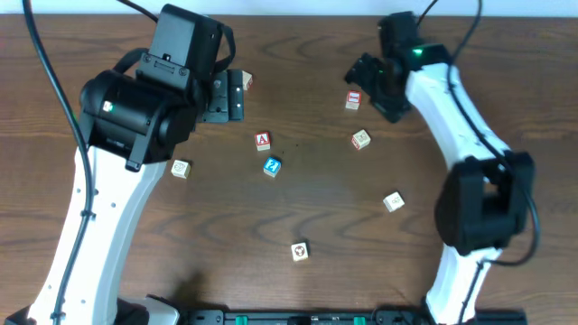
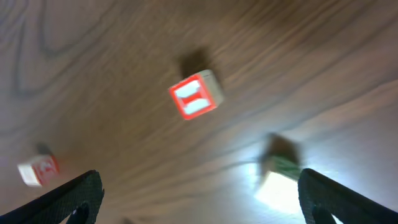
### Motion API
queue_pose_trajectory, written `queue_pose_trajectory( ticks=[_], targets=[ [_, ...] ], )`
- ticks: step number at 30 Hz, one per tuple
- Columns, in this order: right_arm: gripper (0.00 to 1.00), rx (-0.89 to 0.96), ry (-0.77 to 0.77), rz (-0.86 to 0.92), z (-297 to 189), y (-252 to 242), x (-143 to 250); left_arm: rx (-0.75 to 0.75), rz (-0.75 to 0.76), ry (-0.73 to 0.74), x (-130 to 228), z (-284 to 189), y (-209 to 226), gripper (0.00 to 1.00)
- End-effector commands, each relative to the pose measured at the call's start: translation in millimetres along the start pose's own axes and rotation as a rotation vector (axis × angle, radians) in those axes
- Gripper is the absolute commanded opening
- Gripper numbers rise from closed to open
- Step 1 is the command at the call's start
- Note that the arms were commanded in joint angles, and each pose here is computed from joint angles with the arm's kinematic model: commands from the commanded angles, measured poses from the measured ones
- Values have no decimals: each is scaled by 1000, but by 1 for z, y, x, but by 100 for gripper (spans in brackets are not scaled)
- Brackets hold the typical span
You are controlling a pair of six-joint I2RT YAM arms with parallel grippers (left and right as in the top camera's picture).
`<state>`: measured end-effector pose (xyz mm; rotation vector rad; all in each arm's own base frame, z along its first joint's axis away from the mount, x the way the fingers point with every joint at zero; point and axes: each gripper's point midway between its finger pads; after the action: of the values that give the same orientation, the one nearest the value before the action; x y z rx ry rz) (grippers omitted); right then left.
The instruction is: Spell out Ai2
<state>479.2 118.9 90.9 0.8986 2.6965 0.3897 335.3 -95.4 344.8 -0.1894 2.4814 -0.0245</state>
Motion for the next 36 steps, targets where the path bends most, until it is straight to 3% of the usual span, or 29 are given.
queue_pose_trajectory(
  ticks=[1,11,18,28,36],
  targets=[
    [99,-17,26,291,14,15,10,-35,32,7,2,3,4,95],
    [99,15,-66,495,26,6,-7,-48,40,33,8,3,8,95],
    [99,7,-93,534,37,7,-13,-44,37,25,6,3,7,96],
    [99,-5,-36,597,80,0,-15,-44,39,25,6,3,7,96],
    [71,-6,-49,595,92,-4,-20,-44,64,26,6,3,7,95]
  ],
)
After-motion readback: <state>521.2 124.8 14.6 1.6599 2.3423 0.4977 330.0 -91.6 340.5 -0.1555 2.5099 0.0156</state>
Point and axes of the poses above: each gripper's point midway between its finger pads, its own z axis out along the fingers, its own y axis along the line the jaws close on, x = y × z, and after that the axes turned 9 degrees about -z, right-handed
